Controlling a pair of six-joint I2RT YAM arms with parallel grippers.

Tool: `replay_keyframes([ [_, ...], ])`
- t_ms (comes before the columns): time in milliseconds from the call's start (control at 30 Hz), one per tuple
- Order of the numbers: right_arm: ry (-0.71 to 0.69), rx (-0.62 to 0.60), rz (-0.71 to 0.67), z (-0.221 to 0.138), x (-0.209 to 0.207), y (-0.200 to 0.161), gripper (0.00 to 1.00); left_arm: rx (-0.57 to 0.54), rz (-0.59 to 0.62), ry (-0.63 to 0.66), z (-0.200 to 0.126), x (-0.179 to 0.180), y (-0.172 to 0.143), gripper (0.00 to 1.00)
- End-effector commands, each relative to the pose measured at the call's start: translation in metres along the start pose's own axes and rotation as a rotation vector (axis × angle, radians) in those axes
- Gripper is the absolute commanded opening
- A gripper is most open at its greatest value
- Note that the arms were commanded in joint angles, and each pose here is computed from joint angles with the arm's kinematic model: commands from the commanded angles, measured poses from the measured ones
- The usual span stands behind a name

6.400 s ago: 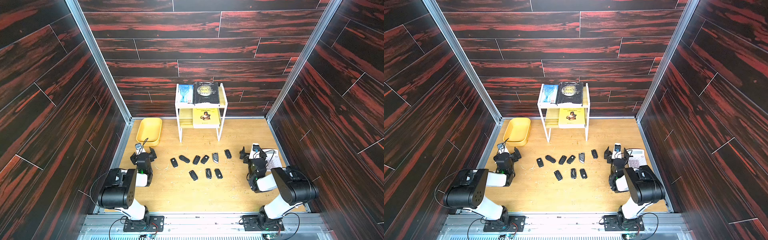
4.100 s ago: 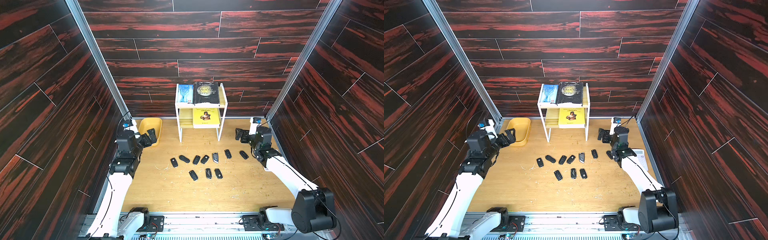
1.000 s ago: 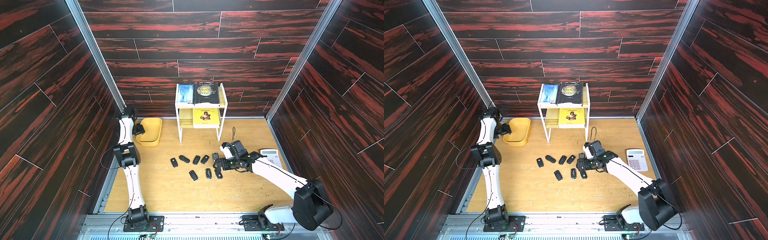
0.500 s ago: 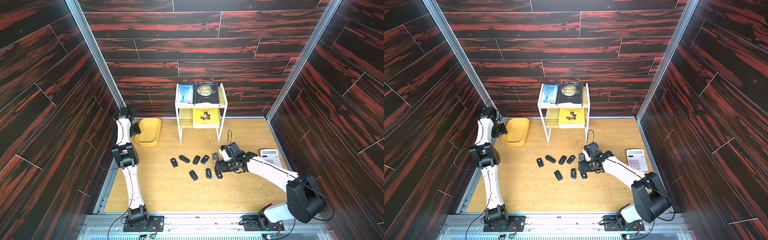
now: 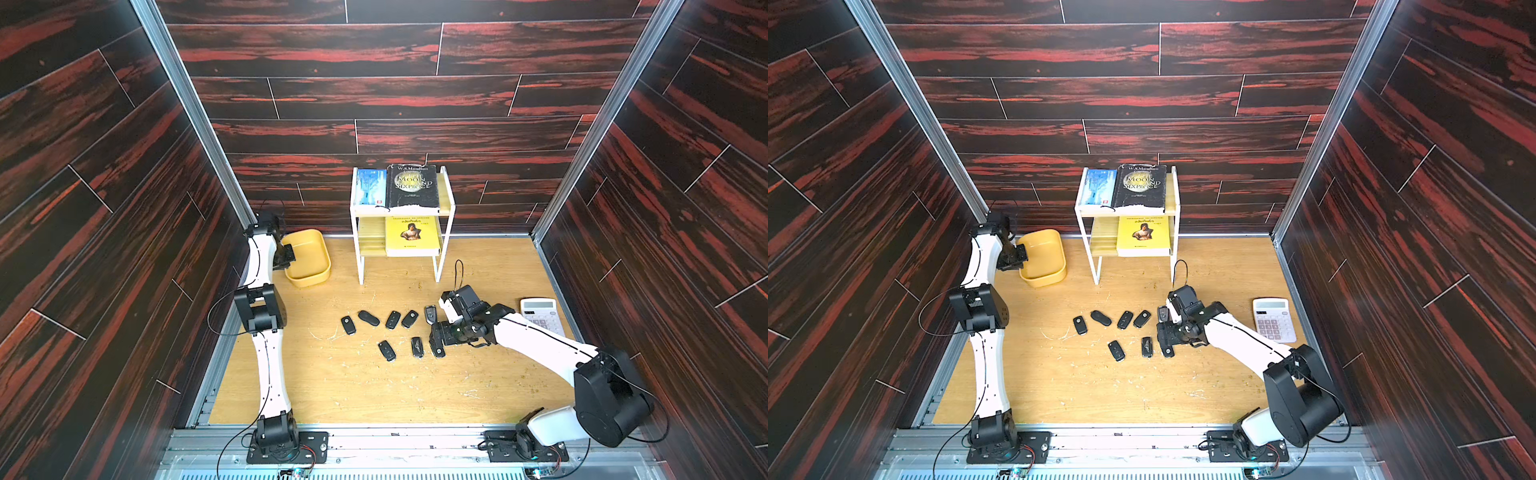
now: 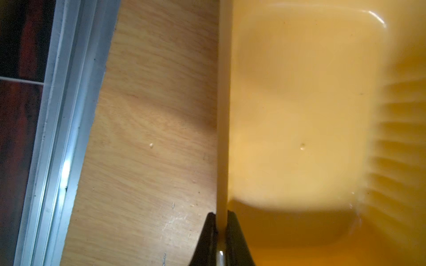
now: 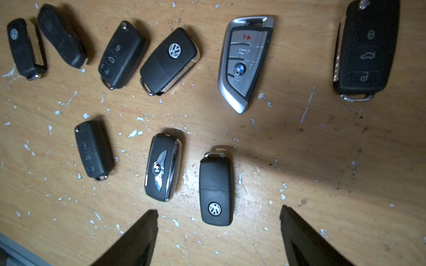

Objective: Place the car key into the storage box
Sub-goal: Pick up the storage box at the corner of the board.

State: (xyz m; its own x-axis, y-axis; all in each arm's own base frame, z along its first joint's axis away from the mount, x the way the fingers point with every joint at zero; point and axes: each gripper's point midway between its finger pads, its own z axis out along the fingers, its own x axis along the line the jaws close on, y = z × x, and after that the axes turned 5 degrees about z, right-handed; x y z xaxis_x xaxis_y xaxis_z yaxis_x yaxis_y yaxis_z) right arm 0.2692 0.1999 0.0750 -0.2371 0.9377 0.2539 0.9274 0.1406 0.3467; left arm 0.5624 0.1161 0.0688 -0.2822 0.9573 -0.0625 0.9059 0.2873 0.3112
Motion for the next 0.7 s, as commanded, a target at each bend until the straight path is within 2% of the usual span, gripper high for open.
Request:
replay_keyframes([
  [0,0.000,-0.002,-0.003,-0.005,0.002,-0.002,0.88,0.032,0.009,0.021,-0.008,0.001,-0.010,0.03],
  [333,0.018,-0.015,-0.008,-0.006,0.006,0.003,0.89,0.088,0.024,0.031,-0.023,0.000,-0.031,0.00],
  [467,0.027,-0.025,-0.012,-0.009,0.008,0.005,0.88,0.167,0.027,0.010,-0.024,-0.008,-0.060,0.00],
  [667,0.042,-0.035,-0.012,-0.013,0.012,0.007,0.89,0.172,0.004,0.004,-0.036,-0.015,-0.094,0.01],
])
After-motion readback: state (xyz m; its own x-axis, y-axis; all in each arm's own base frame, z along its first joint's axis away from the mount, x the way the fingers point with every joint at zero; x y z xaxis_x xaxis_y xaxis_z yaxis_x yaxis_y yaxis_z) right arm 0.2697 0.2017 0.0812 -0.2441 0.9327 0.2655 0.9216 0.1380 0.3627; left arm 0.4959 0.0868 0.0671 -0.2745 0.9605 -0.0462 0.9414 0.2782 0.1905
